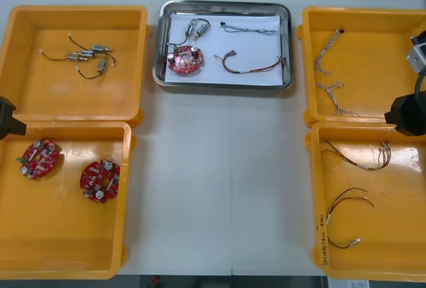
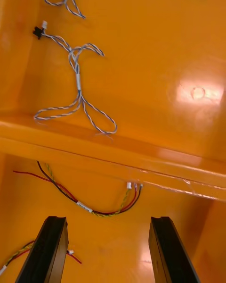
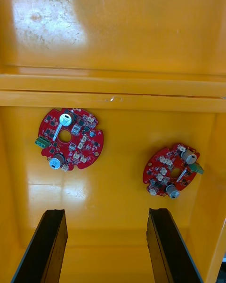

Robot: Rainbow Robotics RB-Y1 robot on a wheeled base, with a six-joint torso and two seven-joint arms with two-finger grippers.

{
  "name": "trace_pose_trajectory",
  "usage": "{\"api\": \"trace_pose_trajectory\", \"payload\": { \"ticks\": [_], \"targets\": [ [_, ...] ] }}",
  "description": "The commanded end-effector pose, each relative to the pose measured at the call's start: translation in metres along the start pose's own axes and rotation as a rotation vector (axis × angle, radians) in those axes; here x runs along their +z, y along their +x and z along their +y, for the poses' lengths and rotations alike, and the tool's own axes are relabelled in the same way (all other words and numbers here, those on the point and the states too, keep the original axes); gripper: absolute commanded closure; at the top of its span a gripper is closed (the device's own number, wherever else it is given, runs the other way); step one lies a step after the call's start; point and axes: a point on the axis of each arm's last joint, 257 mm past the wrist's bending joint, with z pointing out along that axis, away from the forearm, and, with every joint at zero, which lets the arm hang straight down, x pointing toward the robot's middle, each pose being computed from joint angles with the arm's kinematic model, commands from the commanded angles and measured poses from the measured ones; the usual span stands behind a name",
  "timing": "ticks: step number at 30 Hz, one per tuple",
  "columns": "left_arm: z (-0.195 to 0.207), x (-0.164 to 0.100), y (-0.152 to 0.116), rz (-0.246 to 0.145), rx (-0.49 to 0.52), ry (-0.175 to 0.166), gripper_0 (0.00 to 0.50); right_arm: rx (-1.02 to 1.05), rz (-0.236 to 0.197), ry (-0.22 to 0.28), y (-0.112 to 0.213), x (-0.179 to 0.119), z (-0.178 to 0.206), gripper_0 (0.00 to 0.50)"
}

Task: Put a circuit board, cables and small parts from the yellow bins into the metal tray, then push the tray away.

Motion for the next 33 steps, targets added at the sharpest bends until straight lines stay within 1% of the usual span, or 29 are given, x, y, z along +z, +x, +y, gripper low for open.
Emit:
{"api": "trace_pose_trajectory", "payload": {
  "ticks": [1, 4, 7, 9, 13, 17, 20, 31, 33],
  "targets": [
    [0.011, -0.012, -0.002, -0.017, 0.069, -0.037, 0.000, 0.076, 0.016, 0.060, 0.017, -0.012, -0.036, 0.000],
    [0.011, -0.012, -0.002, -0.017, 0.069, -0.037, 0.000, 0.081, 0.031, 0.079, 0.025, -0.014, -0.045, 0.000],
    [0.011, -0.012, -0.002, -0.017, 0.069, -0.037, 0.000, 0.088, 0.047, 0.081, 0.033, -0.013, -0.048, 0.000],
    [0.011, -0.012, -0.002, -0.017, 0.069, -0.037, 0.000, 0.091, 0.052, 0.074, 0.036, -0.012, -0.048, 0.000],
    [0.011, -0.012, -0.002, -0.017, 0.069, -0.037, 0.000, 0.119, 0.064, 0.043, 0.043, -0.007, -0.041, 0.000],
    [0.011, -0.012, -0.002, -0.017, 0.069, -0.037, 0.000, 0.149, 0.057, 0.017, 0.044, -0.004, -0.036, 0.000],
    [0.011, -0.012, -0.002, -0.017, 0.069, -0.037, 0.000, 0.157, 0.061, 0.015, 0.045, -0.003, -0.035, 0.000],
    [0.011, -0.012, -0.002, -0.017, 0.069, -0.037, 0.000, 0.196, 0.098, -0.002, 0.062, 0.003, -0.028, 0.000],
    [0.011, -0.012, -0.002, -0.017, 0.069, -0.037, 0.000, 0.230, 0.106, -0.005, 0.066, 0.005, -0.026, 0.000]
  ]
}}
